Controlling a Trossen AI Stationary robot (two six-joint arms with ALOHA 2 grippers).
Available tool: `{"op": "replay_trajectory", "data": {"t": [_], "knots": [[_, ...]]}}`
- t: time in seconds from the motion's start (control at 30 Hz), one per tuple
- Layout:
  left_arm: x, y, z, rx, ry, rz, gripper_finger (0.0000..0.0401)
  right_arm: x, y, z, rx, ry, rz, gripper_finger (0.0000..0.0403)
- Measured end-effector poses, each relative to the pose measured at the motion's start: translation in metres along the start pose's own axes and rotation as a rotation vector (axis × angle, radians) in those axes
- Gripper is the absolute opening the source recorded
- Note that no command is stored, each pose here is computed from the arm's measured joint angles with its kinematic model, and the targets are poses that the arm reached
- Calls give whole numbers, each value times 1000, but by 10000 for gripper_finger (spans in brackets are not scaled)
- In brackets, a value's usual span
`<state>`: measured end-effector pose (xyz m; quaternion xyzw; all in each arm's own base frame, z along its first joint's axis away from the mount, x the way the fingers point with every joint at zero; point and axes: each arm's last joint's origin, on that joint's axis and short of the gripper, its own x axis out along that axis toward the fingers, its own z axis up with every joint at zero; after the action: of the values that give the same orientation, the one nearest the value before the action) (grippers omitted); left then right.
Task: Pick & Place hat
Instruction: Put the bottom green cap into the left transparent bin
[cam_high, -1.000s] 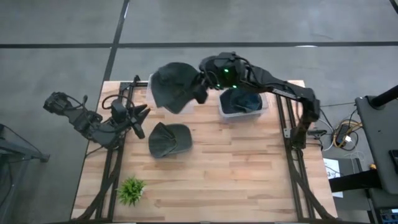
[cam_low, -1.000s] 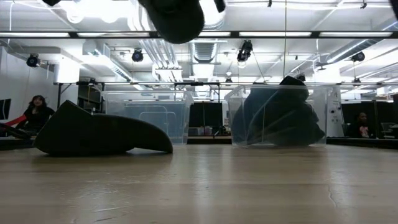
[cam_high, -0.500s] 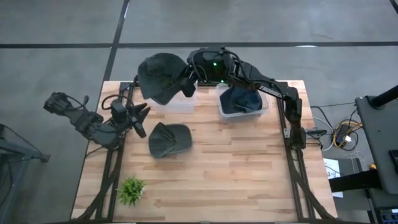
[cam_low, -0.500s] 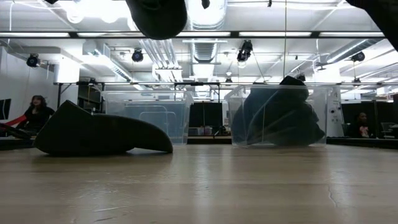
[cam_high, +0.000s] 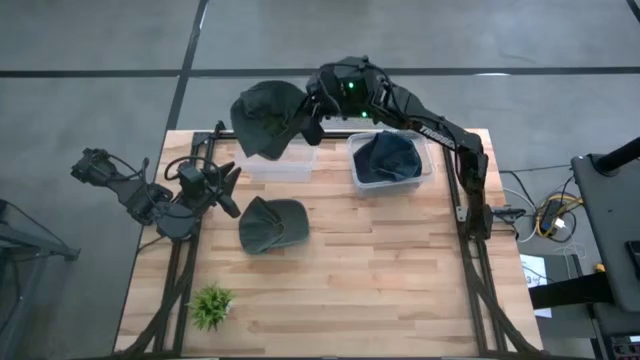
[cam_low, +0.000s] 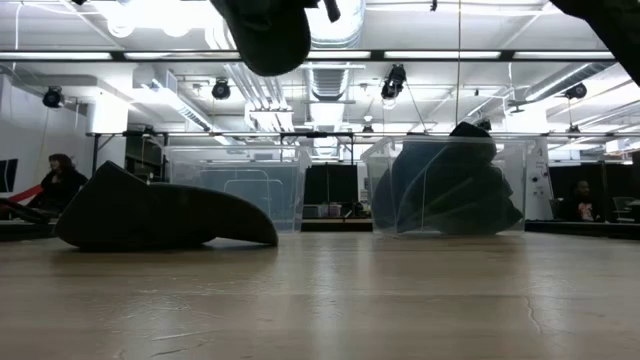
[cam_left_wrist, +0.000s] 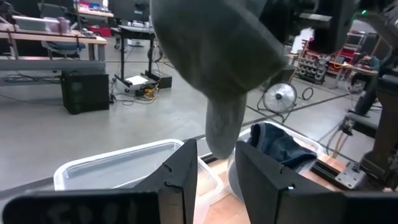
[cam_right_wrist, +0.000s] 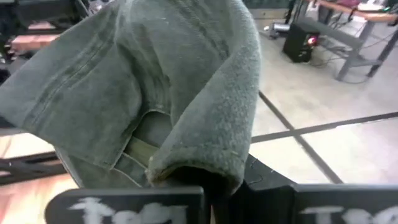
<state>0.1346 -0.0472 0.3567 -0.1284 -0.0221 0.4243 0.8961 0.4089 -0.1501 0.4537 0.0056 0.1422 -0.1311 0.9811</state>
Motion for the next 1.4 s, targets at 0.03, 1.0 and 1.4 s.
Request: {"op": "replay_trajectory", "data": {"t": [0.03,1.0,1.4], "knots": [[0,0,0,0,-5,6,103,1,-6,-1,2,3,8,8],[20,-7,-9,-61,8,83,103,33,-30,-24,27,31,50,8],[24,-8,-10,-178,-10,113,147,33,-29,-23,26,29,68,8]]}}
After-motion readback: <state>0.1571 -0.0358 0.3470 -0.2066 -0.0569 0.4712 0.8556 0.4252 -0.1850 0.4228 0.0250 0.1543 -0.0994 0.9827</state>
